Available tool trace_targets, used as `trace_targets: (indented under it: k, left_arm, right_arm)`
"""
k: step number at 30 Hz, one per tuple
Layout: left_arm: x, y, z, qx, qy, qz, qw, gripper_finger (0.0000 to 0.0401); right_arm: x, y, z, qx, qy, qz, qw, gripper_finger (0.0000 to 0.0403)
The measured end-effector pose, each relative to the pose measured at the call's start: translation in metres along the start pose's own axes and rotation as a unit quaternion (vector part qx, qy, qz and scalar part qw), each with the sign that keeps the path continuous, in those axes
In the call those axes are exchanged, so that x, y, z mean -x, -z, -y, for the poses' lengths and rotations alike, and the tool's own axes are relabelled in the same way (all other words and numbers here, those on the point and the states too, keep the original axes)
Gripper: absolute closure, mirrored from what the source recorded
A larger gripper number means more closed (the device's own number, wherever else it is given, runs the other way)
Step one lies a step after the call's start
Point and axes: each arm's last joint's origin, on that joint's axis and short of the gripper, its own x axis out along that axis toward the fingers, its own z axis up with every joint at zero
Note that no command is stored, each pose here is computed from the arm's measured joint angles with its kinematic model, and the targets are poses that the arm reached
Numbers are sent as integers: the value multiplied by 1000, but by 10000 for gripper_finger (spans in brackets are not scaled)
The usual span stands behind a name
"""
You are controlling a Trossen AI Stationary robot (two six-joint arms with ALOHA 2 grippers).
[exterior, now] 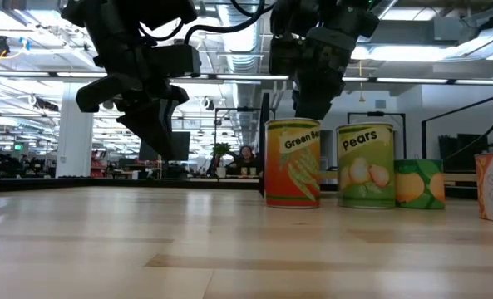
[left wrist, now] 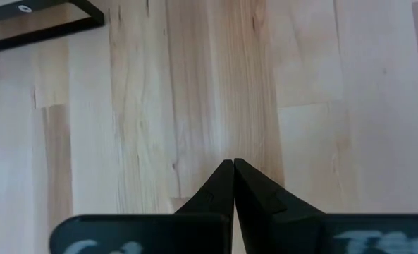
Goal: Pick and place cans onto a shelf
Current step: Put the canned green beans on the shelf
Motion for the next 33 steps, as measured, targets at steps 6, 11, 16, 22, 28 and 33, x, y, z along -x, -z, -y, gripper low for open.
trace_targets:
  k: [6, 11, 16, 22, 28, 33]
  left_arm:
    - [0, 0, 0, 0, 0, 0, 1000, 401]
    - [0, 0, 0, 0, 0, 0, 1000, 401]
    - [0, 0, 0, 1, 0, 0, 1000, 401]
    - [0, 0, 0, 4, 0, 1, 1000, 401]
    - [0, 0, 0, 4, 0, 2, 1000, 401]
    - [0, 0, 0, 4, 0, 1, 1000, 401]
  right_arm:
    - [0, 0, 0, -11, 2, 1, 1000, 393]
    - [0, 0, 0, -11, 3, 1, 1000, 393]
    - [8, -4, -2, -11, -5, 1, 1000, 398]
    - [29, -9, -6, -10, -5, 12, 1000, 399]
    - [49, -13, -9, -6, -6, 34, 999, 399]
    - [69, -12, -2, -4, 22, 58, 998, 401]
